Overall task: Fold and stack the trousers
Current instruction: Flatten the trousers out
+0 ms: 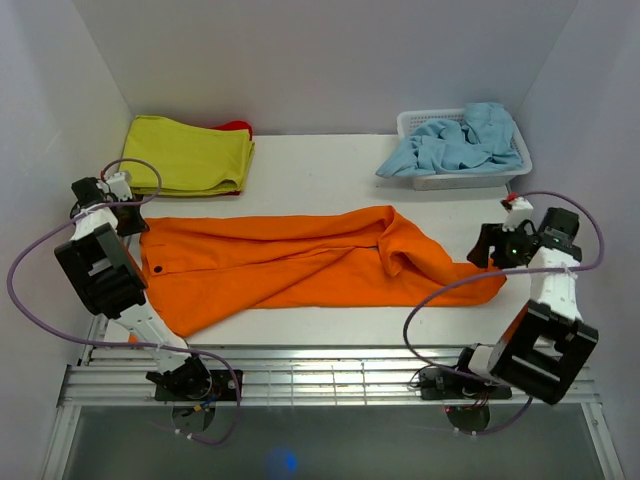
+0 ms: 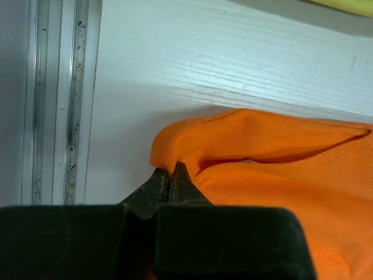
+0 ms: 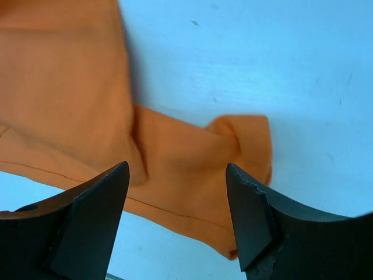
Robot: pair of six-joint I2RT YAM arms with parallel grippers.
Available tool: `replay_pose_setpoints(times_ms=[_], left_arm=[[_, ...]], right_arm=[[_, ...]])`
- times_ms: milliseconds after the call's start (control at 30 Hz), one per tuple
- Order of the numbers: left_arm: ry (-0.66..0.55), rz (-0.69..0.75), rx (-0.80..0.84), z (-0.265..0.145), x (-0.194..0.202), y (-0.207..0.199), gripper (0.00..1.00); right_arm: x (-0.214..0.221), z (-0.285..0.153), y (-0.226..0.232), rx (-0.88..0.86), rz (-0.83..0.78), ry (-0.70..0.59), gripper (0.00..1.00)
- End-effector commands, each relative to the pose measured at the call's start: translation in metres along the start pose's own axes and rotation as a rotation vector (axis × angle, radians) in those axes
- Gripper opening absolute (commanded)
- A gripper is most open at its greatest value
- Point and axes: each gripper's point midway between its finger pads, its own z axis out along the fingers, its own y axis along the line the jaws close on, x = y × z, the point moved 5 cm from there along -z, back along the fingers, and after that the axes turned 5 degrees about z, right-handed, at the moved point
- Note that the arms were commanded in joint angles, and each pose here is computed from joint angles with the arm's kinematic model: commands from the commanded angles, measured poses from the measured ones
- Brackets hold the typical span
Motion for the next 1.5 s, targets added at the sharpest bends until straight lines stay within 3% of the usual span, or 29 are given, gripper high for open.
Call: replay_pose_setpoints(times_ms=[0,33,233,300,533,1100,1200,1233,1333,1467], left_arm=[[-0.023,0.0,0.014,-0.006,-0.012,0.0,0.0],[-0.024,-0.003,0.017,-0.006,-0.012,-0.001,0.0],[-0.025,-0.009,0.02,-0.006,-0.013,-0.001,0.0],[-0.024,-0.004,0.016,-0.006,-0.014,0.0,0.0],[-0.022,-0.001,0.019,-0.004,-0.014,0.001,0.0],[0.0,-0.007,0.019,0.0,-0.009,0.002,0.0],[0.0,-0.006,0.016,0.0,-0.01,0.002,0.0],[-0.001,-0.006,0.014,-0.001,-0.01,0.003,0.0],[-0.004,0.005,0.011,-0.001,-0.011,0.004,0.0],[0.003,0.021,-0.001,-0.001,-0.009,0.005,0.0]], right_arm=[[0.031,0.003,-0.004,-0.197,0.305,0.009,0.72],[0.033,0.008,-0.004,-0.223,0.371,0.013,0.72],[0.033,0.027,-0.015,-0.272,0.428,0.015,0.75],[0.042,0.032,-0.013,-0.364,0.394,0.123,0.71],[0.051,0.031,-0.021,-0.394,0.229,0.205,0.65],[0.068,0.045,0.014,-0.526,0.05,0.279,0.63],[0.067,0.043,0.017,-0.537,0.039,0.29,0.5],[0.063,0.041,0.016,-0.53,0.025,0.29,0.37],[0.05,0.028,0.007,-0.475,-0.01,0.288,0.13],[0.016,0.001,-0.022,-0.301,-0.141,0.264,0.08]])
